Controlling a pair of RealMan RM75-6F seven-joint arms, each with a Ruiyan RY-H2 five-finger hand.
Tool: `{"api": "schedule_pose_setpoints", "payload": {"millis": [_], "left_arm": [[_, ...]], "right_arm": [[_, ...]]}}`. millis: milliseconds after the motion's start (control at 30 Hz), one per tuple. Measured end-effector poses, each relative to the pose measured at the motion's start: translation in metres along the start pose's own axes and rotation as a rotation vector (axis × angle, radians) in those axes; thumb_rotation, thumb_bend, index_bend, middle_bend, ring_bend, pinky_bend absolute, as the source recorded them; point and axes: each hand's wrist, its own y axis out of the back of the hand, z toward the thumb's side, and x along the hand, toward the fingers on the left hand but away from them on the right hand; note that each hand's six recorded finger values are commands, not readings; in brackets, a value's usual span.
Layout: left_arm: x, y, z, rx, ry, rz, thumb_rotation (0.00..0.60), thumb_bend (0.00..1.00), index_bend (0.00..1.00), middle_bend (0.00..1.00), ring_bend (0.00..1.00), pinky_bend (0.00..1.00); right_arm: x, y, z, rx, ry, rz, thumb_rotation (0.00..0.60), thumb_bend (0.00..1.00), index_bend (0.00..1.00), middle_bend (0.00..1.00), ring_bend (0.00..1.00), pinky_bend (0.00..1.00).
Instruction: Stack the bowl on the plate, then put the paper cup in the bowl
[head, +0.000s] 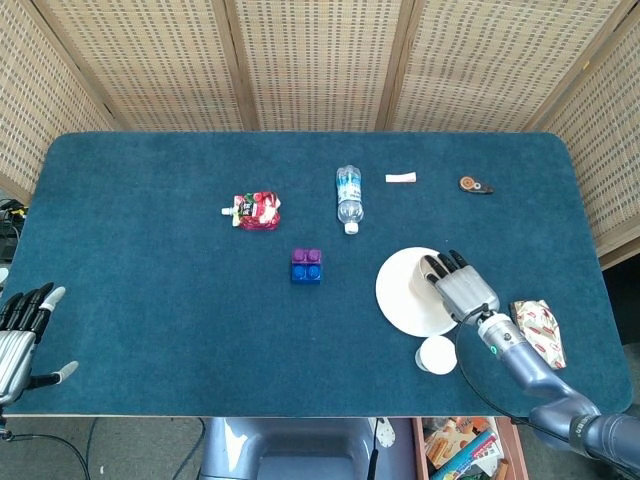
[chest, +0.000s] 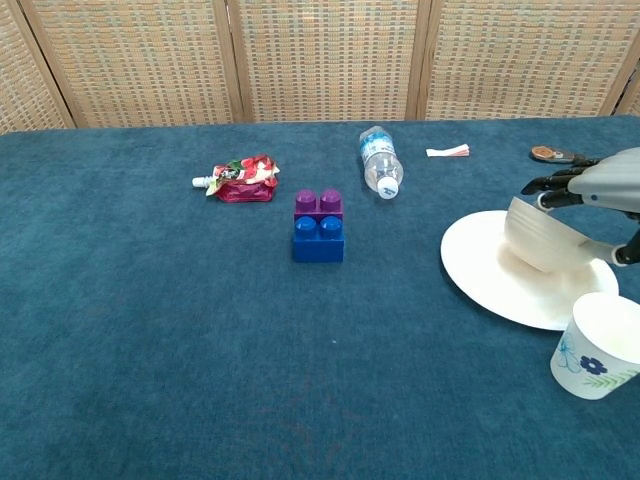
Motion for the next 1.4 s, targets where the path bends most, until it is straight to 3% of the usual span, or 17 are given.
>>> {"api": "schedule_pose_setpoints", "payload": {"millis": [167,600,767,1033,1400], "left_arm": [[0.000,0.000,0.001,0.001,-0.004,0.000,0.600,0.00,0.00,0.00,0.00,0.00],[-0.001,-0.001,0.002,0.006,-0.006,-0.001,0.600,0.00,0.00,0.00,0.00,0.00],[-0.001,-0.001,0.002,0.006,-0.008,0.000,0.600,0.00,0.00,0.00,0.00,0.00],[-0.001,-0.002,0.004,0.017,-0.011,0.001,0.600,0.00,0.00,0.00,0.00,0.00],[0.000,-0.004,0.003,0.022,-0.005,-0.009,0.600,0.00,0.00,0.00,0.00,0.00]], "right_arm": [[0.014,0.004,0.000,0.034,0.013,-0.019,0.600,0.44,0.16,0.00,0.00,0.00],[0.056,0.043,0.005,0.031,0.099,-0.175,0.600,0.10,0.14,0.00,0.00,0.00],[0.076,0.047,0.005,0.053,0.146,-0.207,0.600,0.09,0.18,0.00,0.00,0.00],[0.116,0.012,0.009,0.121,0.300,-0.192,0.600,0.12,0.29,0.00,0.00,0.00],[0.126,-0.029,0.006,0.083,0.359,-0.166,0.600,0.13,0.35,0.00,0.00,0.00]]}}
